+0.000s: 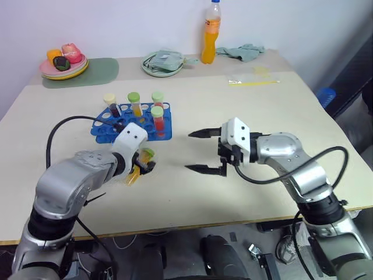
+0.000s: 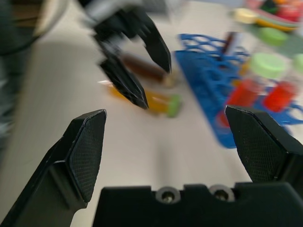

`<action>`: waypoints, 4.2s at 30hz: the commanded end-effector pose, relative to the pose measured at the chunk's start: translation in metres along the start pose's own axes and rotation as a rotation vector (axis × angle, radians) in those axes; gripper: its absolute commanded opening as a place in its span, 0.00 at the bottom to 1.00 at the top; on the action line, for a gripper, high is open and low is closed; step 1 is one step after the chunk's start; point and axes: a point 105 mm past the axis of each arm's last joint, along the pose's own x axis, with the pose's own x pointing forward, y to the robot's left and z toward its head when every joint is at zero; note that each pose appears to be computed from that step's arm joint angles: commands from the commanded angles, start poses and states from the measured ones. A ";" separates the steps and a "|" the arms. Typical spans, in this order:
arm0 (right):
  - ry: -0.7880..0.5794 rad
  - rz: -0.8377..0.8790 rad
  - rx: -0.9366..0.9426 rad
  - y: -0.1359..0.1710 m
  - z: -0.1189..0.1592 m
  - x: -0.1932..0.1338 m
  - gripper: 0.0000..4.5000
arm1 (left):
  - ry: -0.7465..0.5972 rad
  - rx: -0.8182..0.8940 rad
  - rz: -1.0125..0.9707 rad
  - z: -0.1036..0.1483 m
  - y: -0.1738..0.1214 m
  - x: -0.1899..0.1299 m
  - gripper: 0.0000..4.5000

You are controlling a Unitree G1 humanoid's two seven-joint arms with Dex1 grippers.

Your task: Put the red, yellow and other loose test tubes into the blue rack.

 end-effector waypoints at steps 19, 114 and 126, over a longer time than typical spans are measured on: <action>-0.013 0.000 -0.035 0.020 0.003 0.007 1.00 | 0.064 -0.105 0.054 0.018 -0.004 0.025 0.48; -0.100 -0.237 0.061 0.001 0.009 0.013 1.00 | -1.188 -0.179 0.407 0.048 0.055 -0.024 0.99; -0.059 -0.155 0.001 -0.008 0.012 -0.002 1.00 | -0.332 -0.117 0.189 0.000 0.070 -0.038 0.99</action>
